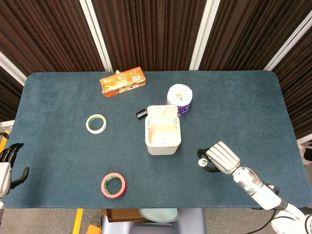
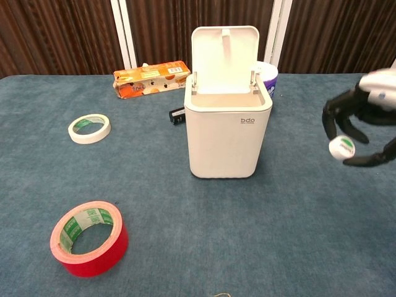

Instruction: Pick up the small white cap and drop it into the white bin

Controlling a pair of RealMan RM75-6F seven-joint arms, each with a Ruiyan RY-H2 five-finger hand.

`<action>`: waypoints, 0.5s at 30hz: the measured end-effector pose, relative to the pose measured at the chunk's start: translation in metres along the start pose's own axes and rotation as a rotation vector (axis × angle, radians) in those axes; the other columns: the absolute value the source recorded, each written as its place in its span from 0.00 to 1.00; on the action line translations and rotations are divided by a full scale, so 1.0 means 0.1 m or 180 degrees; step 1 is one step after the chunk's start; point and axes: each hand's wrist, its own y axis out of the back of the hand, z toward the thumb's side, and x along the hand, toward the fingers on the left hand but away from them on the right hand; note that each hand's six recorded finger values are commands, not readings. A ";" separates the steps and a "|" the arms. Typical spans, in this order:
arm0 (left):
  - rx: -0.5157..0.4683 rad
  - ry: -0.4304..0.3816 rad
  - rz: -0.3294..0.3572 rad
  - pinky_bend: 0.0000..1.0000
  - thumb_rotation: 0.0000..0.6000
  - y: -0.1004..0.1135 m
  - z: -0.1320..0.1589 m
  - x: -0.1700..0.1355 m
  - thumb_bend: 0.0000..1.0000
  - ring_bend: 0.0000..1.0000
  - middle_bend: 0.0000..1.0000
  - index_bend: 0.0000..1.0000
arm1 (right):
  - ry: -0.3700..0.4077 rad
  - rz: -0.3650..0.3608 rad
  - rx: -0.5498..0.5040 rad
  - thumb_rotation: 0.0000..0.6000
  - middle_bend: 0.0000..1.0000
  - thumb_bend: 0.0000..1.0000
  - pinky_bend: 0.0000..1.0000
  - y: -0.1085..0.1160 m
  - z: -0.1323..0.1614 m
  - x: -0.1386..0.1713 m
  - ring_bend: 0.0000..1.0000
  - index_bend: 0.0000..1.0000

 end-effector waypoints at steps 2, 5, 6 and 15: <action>0.0003 -0.0001 -0.0002 0.33 1.00 0.00 0.00 0.00 0.41 0.18 0.13 0.14 | 0.0033 -0.0082 -0.0023 1.00 0.82 0.32 1.00 0.16 0.08 0.00 0.99 0.75; 0.0013 -0.0001 -0.0010 0.33 1.00 -0.01 0.00 0.00 0.40 0.18 0.13 0.14 | 0.0072 -0.0249 -0.0001 1.00 0.82 0.32 1.00 0.44 0.19 -0.06 0.99 0.75; 0.0019 -0.0002 -0.0015 0.33 1.00 -0.01 0.01 0.00 0.40 0.18 0.13 0.14 | 0.0071 -0.0320 0.0030 1.00 0.82 0.32 1.00 0.54 0.21 -0.11 0.99 0.75; 0.0031 -0.0010 -0.0016 0.33 1.00 -0.02 0.01 0.00 0.40 0.18 0.13 0.14 | -0.0123 -0.0417 0.0170 1.00 0.82 0.32 1.00 0.78 0.26 -0.71 0.99 0.74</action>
